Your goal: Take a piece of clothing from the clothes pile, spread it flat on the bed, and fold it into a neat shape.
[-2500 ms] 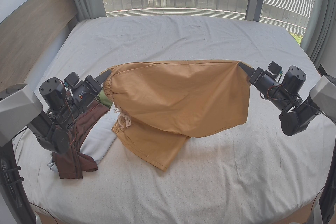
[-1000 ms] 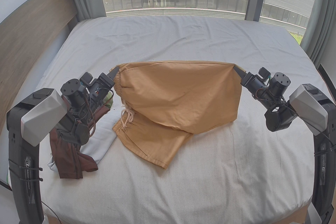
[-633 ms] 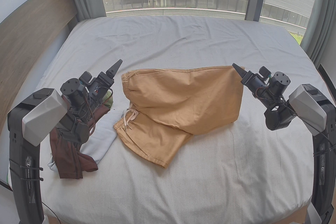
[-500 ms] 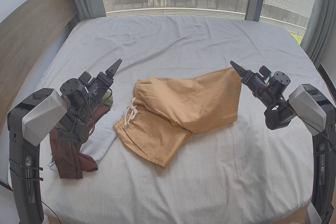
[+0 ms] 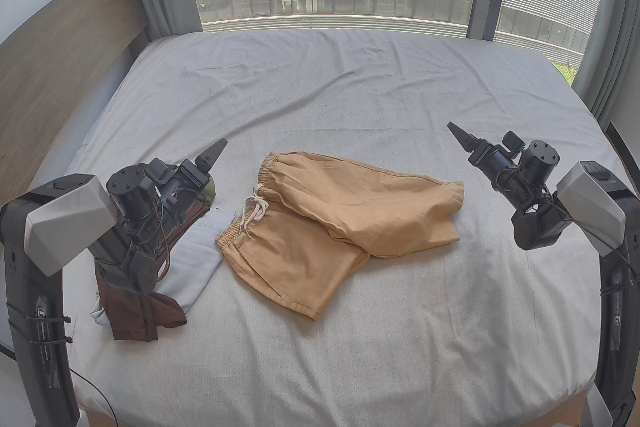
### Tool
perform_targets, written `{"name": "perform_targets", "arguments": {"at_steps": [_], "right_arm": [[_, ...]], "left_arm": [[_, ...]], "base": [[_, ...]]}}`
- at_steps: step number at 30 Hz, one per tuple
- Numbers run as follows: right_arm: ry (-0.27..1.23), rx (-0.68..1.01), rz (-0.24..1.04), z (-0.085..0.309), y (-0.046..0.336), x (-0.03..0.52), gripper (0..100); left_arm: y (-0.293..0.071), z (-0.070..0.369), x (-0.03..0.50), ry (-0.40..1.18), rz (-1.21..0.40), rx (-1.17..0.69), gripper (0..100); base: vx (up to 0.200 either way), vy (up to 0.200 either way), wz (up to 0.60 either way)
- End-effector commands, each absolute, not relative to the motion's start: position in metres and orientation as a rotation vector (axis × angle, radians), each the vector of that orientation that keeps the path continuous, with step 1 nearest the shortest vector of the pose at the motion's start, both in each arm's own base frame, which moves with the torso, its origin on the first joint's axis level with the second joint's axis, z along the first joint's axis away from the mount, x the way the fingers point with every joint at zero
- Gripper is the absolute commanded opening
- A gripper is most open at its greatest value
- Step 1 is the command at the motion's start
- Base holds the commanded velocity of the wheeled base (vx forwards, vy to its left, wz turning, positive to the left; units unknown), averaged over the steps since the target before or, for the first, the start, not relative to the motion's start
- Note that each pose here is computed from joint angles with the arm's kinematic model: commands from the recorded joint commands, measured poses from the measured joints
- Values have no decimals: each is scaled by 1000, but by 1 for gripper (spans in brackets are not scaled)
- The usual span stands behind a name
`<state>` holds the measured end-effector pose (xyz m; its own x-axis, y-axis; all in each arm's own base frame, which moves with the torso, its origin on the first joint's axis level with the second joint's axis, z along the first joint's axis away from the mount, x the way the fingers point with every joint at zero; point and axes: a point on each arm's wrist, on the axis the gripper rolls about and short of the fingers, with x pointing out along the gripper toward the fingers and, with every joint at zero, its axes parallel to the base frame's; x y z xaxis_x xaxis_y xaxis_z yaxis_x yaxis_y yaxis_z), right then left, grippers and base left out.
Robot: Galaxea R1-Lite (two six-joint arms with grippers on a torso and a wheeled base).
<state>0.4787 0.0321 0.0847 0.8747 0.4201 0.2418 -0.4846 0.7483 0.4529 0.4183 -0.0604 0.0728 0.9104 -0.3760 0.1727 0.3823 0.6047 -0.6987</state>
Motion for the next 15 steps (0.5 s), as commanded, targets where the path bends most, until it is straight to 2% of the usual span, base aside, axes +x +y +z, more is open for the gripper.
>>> {"name": "perform_targets", "arguments": {"at_steps": [1, 9, 15], "right_arm": [[-112, 516, 476, 78, 32, 463, 100], [-21, 524, 558, 85, 71, 402, 100], [134, 501, 608, 60, 96, 370, 100]], "left_arm": [[-56, 85, 394, 22, -431, -808, 100], [-52, 72, 361, 142, -436, -730, 100], [-48, 43, 353, 226, -415, -605, 100]], "base": [[0, 0, 0], [0, 0, 0], [0, 0, 0]]}}
